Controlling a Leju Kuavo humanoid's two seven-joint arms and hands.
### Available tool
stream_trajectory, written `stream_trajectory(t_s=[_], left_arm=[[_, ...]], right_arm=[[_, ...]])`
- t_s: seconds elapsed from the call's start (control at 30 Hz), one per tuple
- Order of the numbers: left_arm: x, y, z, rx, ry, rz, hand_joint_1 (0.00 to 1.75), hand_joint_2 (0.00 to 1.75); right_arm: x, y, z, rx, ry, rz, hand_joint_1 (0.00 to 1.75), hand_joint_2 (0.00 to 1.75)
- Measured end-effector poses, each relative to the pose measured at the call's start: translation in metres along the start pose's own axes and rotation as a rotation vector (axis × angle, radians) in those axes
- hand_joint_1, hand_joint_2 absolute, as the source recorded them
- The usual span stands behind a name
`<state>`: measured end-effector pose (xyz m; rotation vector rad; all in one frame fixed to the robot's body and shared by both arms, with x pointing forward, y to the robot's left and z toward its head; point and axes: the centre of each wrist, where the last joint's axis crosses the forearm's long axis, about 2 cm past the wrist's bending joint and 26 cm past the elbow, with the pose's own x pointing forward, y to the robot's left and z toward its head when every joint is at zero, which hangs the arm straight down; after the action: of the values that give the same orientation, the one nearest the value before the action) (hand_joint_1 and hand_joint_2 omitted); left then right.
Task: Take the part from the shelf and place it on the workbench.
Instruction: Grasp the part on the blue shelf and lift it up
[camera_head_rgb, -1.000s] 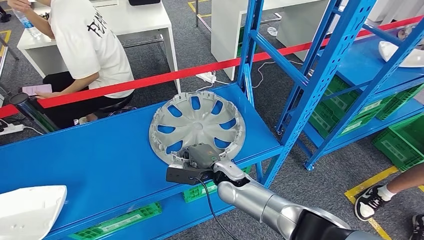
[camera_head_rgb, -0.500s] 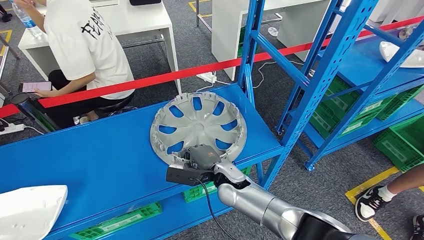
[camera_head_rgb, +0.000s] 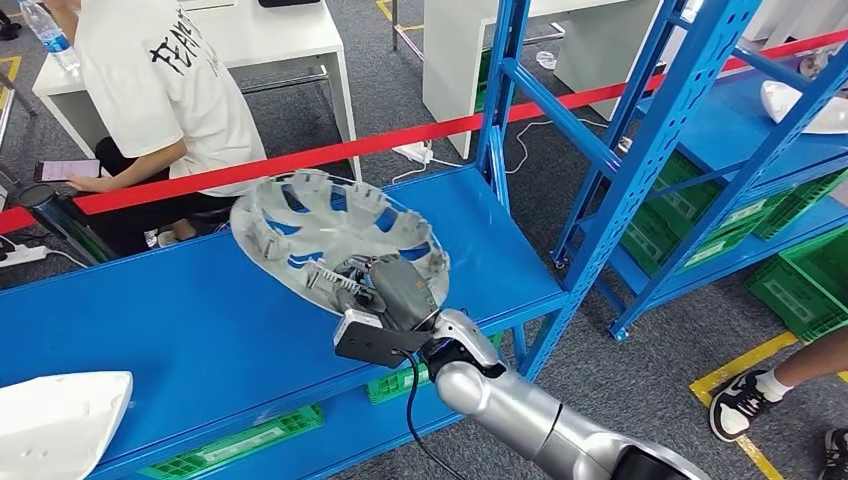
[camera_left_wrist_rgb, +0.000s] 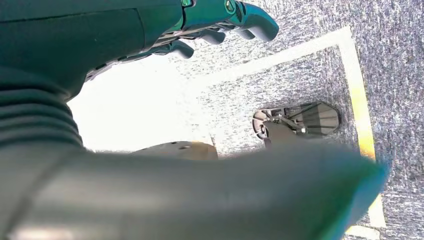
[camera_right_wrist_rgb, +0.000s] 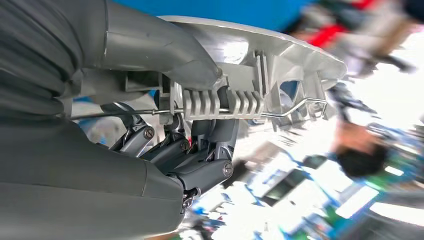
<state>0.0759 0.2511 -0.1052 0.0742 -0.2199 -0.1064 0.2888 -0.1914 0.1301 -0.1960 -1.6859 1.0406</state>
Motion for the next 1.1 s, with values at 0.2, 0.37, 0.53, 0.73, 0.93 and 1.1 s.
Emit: stream_trajectory(t_s=[0.2, 0.37, 0.53, 0.73, 0.93, 1.1], left_arm=[[0.0, 0.0, 0.0, -0.006, -0.007, -0.006, 0.0, 1.75], [0.0, 0.0, 0.0, -0.008, -0.016, -0.013, 0.0, 1.75], [0.0, 0.001, 0.0, -0.007, -0.017, -0.021, 0.0, 1.75], [0.0, 0.001, 0.0, -0.007, -0.011, -0.022, 0.0, 1.75], [0.0, 0.002, 0.0, 0.004, -0.011, -0.01, 0.0, 1.75], [-0.001, 0.002, 0.0, 0.012, -0.028, 0.035, 0.0, 1.75]], right_arm=[[0.026, -0.025, -0.004, -0.117, -0.174, -0.028, 1.75, 1.75], [0.037, -0.039, -0.008, -0.169, -0.248, -0.04, 1.75, 1.75], [0.041, -0.043, -0.006, -0.191, -0.281, -0.035, 1.75, 1.75], [0.047, -0.043, -0.004, -0.197, -0.31, -0.019, 1.75, 1.75], [0.053, -0.042, -0.005, -0.187, -0.332, -0.012, 1.75, 1.75], [0.056, -0.041, -0.005, -0.18, -0.334, -0.01, 1.75, 1.75]])
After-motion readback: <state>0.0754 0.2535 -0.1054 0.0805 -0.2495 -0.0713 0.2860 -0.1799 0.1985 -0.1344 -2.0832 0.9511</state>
